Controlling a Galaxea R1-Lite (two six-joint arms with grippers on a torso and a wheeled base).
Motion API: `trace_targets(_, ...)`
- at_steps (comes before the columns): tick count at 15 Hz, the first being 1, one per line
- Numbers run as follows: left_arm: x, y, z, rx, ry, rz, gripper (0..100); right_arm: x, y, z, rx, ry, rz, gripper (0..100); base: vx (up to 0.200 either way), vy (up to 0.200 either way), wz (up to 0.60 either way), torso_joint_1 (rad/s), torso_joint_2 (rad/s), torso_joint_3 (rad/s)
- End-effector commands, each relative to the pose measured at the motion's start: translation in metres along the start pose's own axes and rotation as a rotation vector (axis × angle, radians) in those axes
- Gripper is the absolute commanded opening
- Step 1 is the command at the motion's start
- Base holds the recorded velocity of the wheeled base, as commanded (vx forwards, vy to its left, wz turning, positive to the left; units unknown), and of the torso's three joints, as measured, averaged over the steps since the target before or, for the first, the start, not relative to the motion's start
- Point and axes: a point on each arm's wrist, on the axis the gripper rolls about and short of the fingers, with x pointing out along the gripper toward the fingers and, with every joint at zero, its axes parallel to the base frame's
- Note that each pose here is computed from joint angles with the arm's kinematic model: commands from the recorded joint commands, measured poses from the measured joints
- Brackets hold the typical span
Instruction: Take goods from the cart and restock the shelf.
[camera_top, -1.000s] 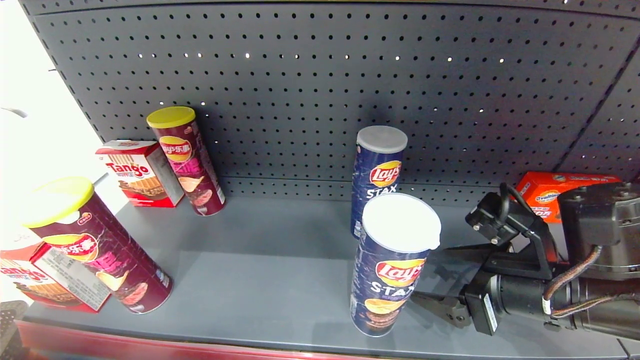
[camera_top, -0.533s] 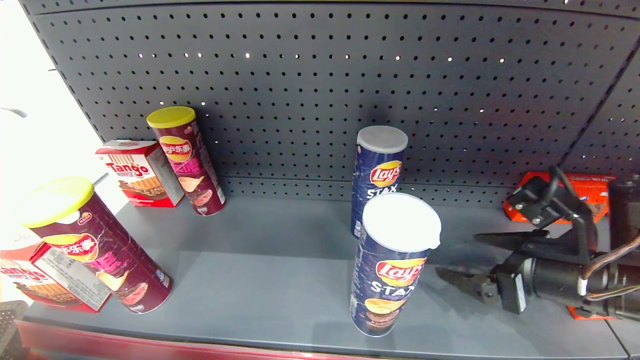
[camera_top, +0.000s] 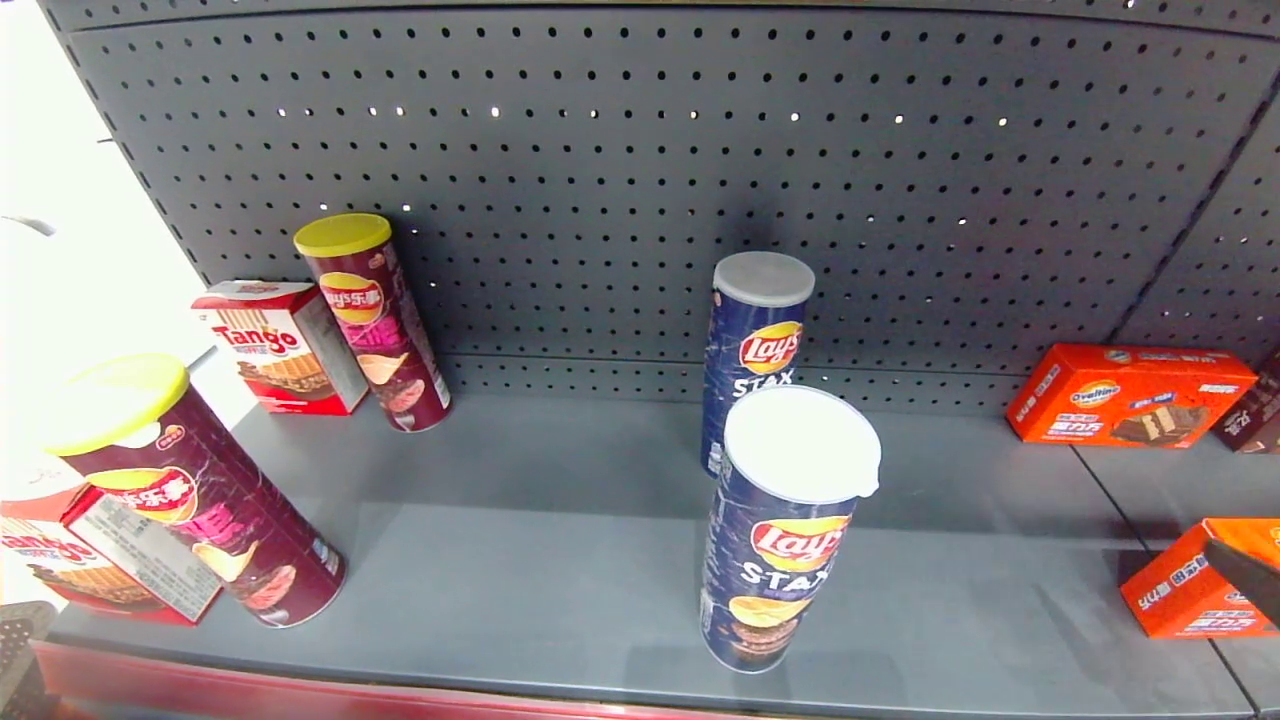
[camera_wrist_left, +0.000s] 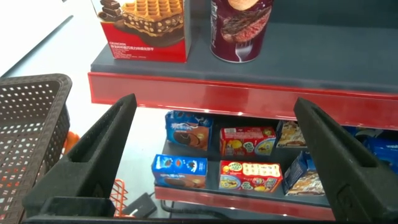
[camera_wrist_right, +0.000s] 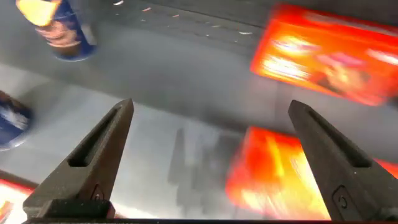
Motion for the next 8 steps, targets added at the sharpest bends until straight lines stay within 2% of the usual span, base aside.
trace_targets(1, 0.0, 0.0, 0.0, -0.002, 0.001, 0.003, 100, -0.064, 0.012, -0.076, -0.012, -0.121, -0.154, 100, 0.0, 0.0, 0.0, 0.0, 0.0, 0.0)
trace_targets(4, 0.0, 0.0, 0.0, 0.001, 0.001, 0.001, 100, -0.068, 0.017, -0.111, 0.032, -0.082, -0.208, 100, 0.0, 0.0, 0.0, 0.0, 0.0, 0.0)
trace_targets(5, 0.0, 0.0, 0.0, 0.003, 0.001, -0.002, 100, -0.068, 0.017, -0.113, 0.05, -0.059, -0.197, 100, 0.0, 0.0, 0.0, 0.0, 0.0, 0.0)
trace_targets(6, 0.0, 0.0, 0.0, 0.003, 0.001, -0.002, 100, -0.067, 0.018, -0.12, 0.061, 0.004, -0.185, 100, 0.0, 0.0, 0.0, 0.0, 0.0, 0.0)
trace_targets(7, 0.0, 0.0, 0.0, 0.001, 0.001, -0.001, 100, -0.068, 0.018, -0.122, 0.069, 0.019, -0.163, 100, 0.0, 0.0, 0.0, 0.0, 0.0, 0.0)
trace_targets(8, 0.0, 0.0, 0.0, 0.0, 0.001, 0.001, 100, -0.07, 0.017, -0.123, 0.11, -0.021, -0.086, 100, 0.0, 0.0, 0.0, 0.0, 0.0, 0.0)
